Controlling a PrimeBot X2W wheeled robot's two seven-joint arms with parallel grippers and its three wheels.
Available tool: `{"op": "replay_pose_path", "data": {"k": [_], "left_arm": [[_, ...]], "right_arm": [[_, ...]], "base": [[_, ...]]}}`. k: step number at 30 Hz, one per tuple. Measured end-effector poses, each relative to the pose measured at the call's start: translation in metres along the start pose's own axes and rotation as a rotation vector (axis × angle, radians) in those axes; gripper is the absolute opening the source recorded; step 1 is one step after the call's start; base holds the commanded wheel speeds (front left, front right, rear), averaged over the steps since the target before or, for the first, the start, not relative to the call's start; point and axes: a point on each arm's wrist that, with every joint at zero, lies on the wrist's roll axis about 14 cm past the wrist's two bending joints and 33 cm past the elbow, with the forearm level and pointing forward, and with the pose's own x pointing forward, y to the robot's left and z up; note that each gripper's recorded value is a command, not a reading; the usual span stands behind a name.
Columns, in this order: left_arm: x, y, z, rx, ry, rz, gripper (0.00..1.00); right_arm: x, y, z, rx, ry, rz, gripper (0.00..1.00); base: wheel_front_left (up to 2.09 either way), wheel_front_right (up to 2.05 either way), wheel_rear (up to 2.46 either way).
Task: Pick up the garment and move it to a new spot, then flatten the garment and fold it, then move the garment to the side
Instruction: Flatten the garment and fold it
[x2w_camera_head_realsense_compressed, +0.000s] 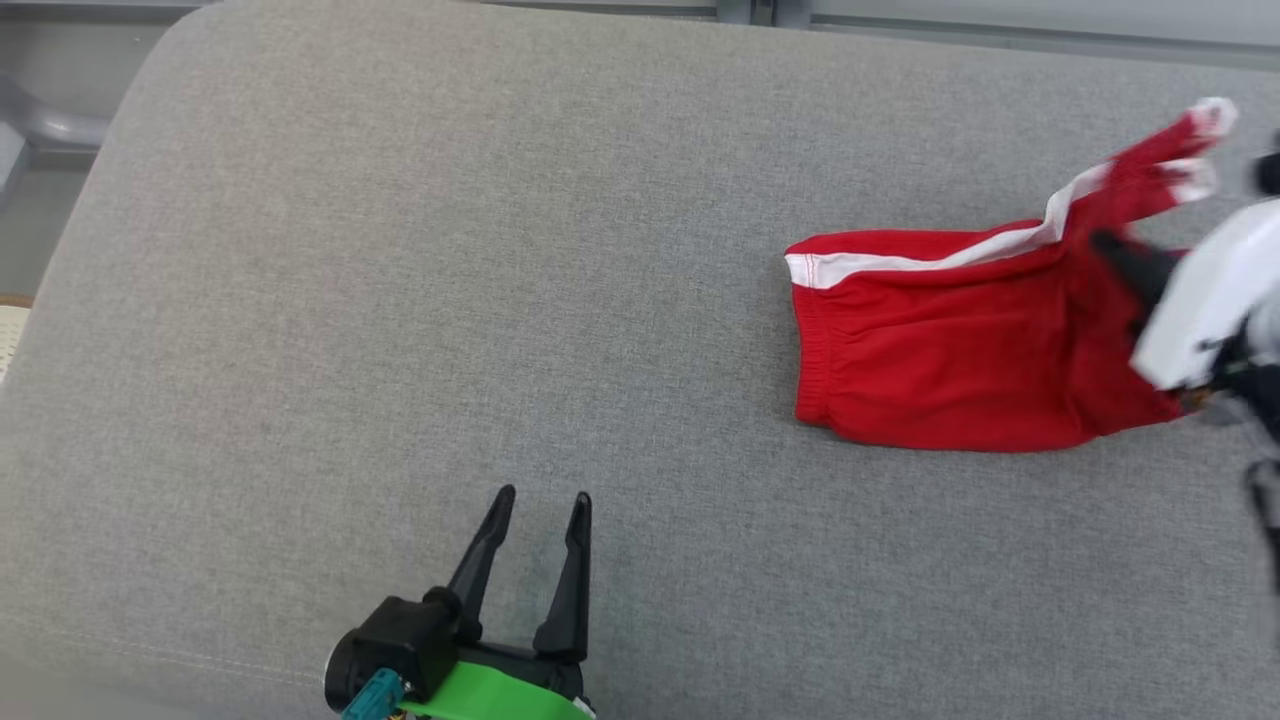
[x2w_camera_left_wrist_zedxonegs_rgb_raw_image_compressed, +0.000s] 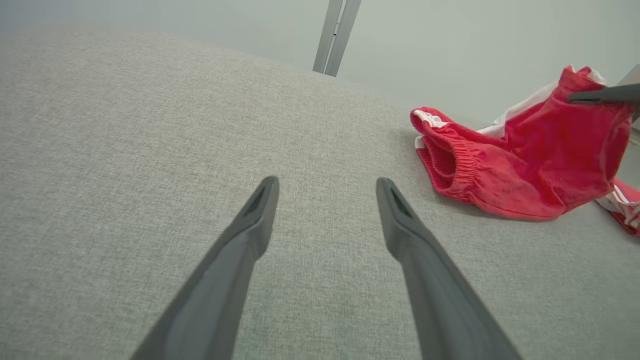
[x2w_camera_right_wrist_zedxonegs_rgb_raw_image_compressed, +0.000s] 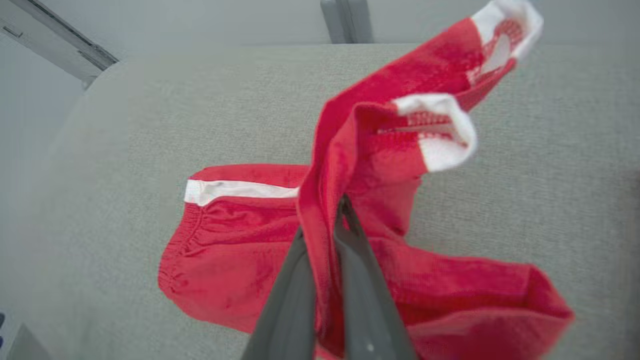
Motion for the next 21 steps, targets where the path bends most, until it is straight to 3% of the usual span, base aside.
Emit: {"op": "replay_pose_path", "data": {"k": [5,12,19,20,21], "left_arm": [[-0.003,-0.001,-0.002,-0.029,0.005,0.008,1.00],[-0.005,0.011,-0.006,-0.026,0.018,0.053,1.00],[-0.008,0.023,-0.005,-0.014,0.015,0.092,1.00],[-0.008,0.023,-0.005,-0.014,0.016,0.089,1.00],[-0.008,0.021,-0.006,-0.015,0.019,0.085,1.00]], "right_arm": [[0.022,0.067,-0.030,-0.015,0.065,0.144,0.00],[0.053,0.097,-0.064,0.005,0.134,0.166,0.00],[0.063,0.108,-0.059,0.029,0.094,0.167,0.00],[0.063,0.108,-0.058,0.028,0.091,0.166,0.07],[0.064,0.110,-0.056,0.029,0.087,0.169,0.31]], "base": [[0.00,0.00,0.00],[0.00,0.00,0.00],[0.00,0.00,0.00],[0.00,0.00,0.00],[0.00,0.00,0.00]]}}
